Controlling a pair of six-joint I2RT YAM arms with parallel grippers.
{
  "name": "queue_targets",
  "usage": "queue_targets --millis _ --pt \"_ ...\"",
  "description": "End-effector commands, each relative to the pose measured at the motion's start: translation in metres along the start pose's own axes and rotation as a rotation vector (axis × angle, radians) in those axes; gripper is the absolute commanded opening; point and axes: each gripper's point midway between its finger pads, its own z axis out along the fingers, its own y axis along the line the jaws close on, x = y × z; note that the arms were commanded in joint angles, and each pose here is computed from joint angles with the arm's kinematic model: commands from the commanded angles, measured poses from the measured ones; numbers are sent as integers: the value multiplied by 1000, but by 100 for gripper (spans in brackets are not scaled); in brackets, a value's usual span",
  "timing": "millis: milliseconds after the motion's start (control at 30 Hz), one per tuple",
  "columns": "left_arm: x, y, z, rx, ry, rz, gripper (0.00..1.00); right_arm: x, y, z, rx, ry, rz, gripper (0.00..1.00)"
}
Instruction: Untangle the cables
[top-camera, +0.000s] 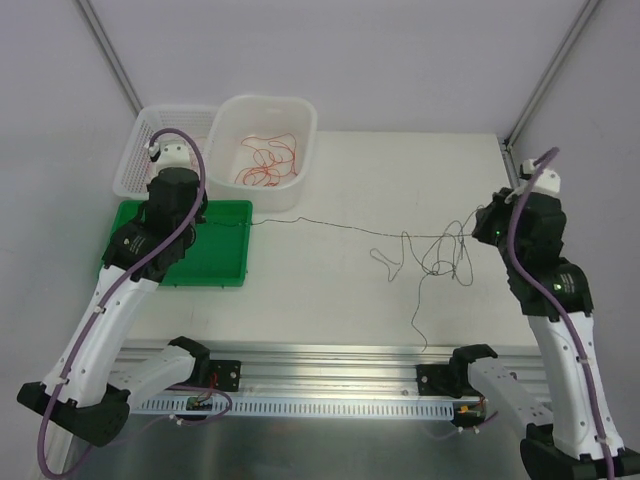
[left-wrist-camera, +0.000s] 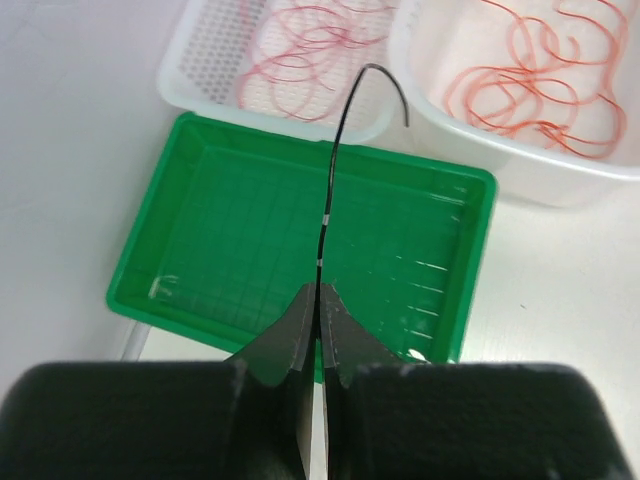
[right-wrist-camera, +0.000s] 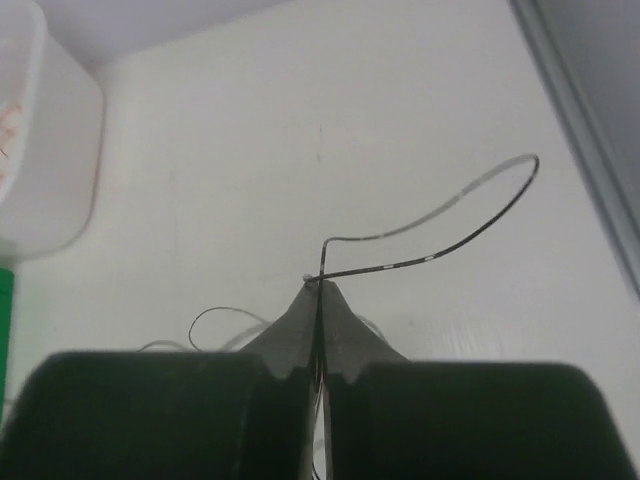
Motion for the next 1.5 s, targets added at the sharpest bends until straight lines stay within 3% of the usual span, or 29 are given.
queue_targets --millis 0,100,167,233,300,333,433,567,667,900,1267,1467 --pt "3 -21 -14 177 9 -15 0 79 6 35 -25 247 8 2" --pt "10 -58 -26 393 45 -45 0 121 15 48 -75 338 55 2" --pt "19 -88 -37 559 87 -60 0 164 11 58 -63 437 76 7" --pt "28 -105 -41 645 123 -61 0 199 0 64 -13 533 64 20" --pt "32 -110 -42 664 142 -68 0 213 -7 65 13 573 38 33" --pt "33 -111 -43 673 144 -68 0 219 -6 63 -2 593 6 45" --pt "34 -112 -44 681 149 -74 0 220 9 53 -64 596 -87 58" --pt "36 -113 -44 680 153 -78 0 210 51 38 -237 553 -158 66" --pt "38 -113 -44 679 157 -81 0 211 79 31 -334 548 -174 68" --pt "39 -108 -43 661 148 -88 0 249 117 24 -372 647 -233 68" --pt "36 -96 -42 615 109 -75 0 308 122 61 -164 685 -384 67" --pt "34 -82 -41 557 80 -63 0 320 111 83 -64 667 -470 53"
